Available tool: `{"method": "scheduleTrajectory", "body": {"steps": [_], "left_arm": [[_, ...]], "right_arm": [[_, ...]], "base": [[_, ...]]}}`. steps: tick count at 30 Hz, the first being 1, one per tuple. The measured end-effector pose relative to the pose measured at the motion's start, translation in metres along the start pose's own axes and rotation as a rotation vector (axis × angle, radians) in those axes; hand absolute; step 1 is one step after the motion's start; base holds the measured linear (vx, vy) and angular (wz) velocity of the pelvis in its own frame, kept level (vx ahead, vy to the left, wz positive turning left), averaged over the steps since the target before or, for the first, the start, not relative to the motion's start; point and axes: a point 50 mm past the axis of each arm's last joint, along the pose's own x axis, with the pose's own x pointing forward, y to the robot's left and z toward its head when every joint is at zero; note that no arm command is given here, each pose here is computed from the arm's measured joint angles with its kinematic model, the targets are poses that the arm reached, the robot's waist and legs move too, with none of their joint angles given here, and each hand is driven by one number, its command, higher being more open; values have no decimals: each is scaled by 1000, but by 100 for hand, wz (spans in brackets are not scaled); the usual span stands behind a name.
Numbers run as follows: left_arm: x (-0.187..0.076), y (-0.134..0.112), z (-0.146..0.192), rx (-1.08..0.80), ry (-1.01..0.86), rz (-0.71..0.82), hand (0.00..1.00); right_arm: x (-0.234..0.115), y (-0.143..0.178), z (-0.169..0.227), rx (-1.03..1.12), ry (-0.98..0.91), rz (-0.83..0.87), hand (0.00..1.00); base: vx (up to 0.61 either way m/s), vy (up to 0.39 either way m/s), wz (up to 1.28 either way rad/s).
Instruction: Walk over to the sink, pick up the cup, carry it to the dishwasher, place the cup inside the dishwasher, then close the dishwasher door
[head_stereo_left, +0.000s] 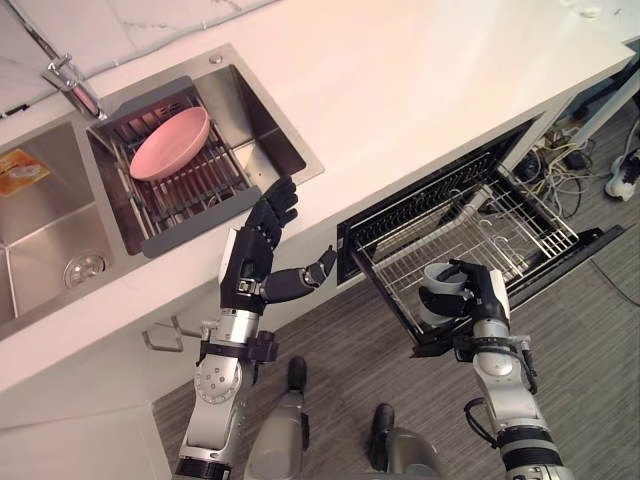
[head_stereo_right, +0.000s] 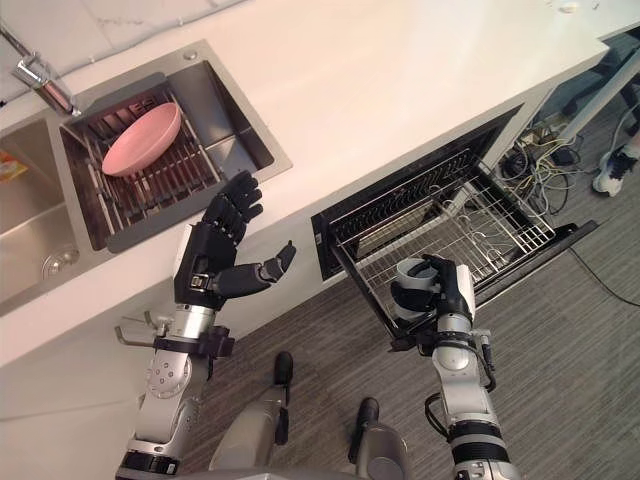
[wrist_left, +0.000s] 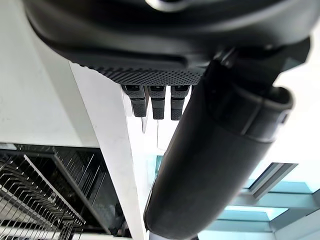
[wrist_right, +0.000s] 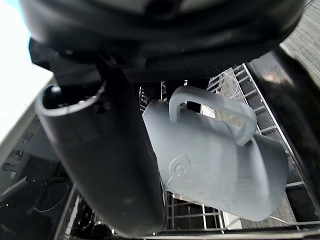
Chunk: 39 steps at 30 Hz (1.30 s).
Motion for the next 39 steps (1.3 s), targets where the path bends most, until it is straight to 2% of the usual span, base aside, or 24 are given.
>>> {"method": "scheduleTrajectory", "body": {"steps": [4,5,22,30,39], "left_arm": [[2,-3,1,-16,-17,7,90],[2,-4,2,-20,-23,9,90],[0,-9,1,-50,-21,15,90],[-26,3,0,-81,58,19,90],[-34,7,-10,-56,176,-79,90]], "right_arm": [[0,2,-4,2,25,-7,30],[1,3,-3,5,23,-11,90],[5,14,-4,45,69,-31,90],[-6,6,22,106,-66,-45,90],[-23,4,34,154,-155,8,90]], "base": [[0,0,0],[0,0,0],[8,-2,1],[79,-19,-1],[39,-2,-8]]}}
